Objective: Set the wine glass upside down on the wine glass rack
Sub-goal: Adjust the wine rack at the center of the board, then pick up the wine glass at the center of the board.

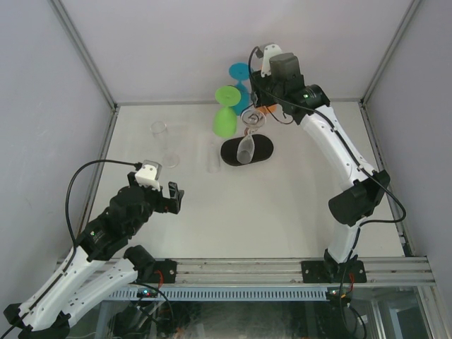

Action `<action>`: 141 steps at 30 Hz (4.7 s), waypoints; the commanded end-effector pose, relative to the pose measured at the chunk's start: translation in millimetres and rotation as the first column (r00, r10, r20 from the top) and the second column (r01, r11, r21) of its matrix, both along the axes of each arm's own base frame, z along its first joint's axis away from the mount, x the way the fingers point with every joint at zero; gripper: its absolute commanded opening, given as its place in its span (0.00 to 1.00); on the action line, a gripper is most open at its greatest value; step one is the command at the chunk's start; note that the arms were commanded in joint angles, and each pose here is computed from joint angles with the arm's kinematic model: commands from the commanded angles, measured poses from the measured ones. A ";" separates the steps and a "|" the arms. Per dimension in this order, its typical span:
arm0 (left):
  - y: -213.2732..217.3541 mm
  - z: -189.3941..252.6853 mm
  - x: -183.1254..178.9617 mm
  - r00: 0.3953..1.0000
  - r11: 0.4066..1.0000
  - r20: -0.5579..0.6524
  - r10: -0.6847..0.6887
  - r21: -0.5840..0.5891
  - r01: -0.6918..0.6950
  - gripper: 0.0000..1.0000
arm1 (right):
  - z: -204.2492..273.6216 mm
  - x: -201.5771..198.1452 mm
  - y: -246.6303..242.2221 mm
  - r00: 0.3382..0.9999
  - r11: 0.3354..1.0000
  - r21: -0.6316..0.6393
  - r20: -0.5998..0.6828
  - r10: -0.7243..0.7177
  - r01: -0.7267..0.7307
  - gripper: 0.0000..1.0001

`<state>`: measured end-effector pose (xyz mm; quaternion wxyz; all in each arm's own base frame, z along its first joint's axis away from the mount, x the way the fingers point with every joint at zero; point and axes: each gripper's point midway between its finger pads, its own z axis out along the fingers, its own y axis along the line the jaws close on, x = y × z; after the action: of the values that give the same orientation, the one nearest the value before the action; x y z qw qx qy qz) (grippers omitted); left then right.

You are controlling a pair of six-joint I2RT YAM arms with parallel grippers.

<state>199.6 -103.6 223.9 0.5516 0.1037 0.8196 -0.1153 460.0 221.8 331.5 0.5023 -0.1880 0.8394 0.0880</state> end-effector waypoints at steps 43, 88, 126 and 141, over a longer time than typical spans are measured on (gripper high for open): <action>-2.8 4.6 1.1 1.000 1.000 0.024 -0.017 -0.011 0.018 1.00 | -4.1 36.6 19.1 0.933 0.866 0.348 -0.167 -0.320 0.360 0.15; 9.1 15.1 1.9 0.996 0.996 0.073 0.056 -0.066 -0.051 1.00 | 157.0 -65.2 -3.2 0.949 0.923 0.356 0.315 0.028 -0.145 1.00; 43.6 22.6 172.2 0.932 0.942 -0.137 0.335 0.052 -0.331 1.00 | -92.6 -234.2 -58.8 0.992 0.892 0.445 -0.052 0.111 -0.077 1.00; 70.2 6.9 244.9 0.911 0.907 -0.038 0.411 0.112 -0.405 1.00 | -97.4 -239.7 -57.4 0.988 0.894 0.434 -0.047 0.147 -0.112 1.00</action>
<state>410.5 -41.5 185.9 0.4668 -0.0410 0.8829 0.0316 221.1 162.8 228.8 0.4788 -0.1084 0.8148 0.3085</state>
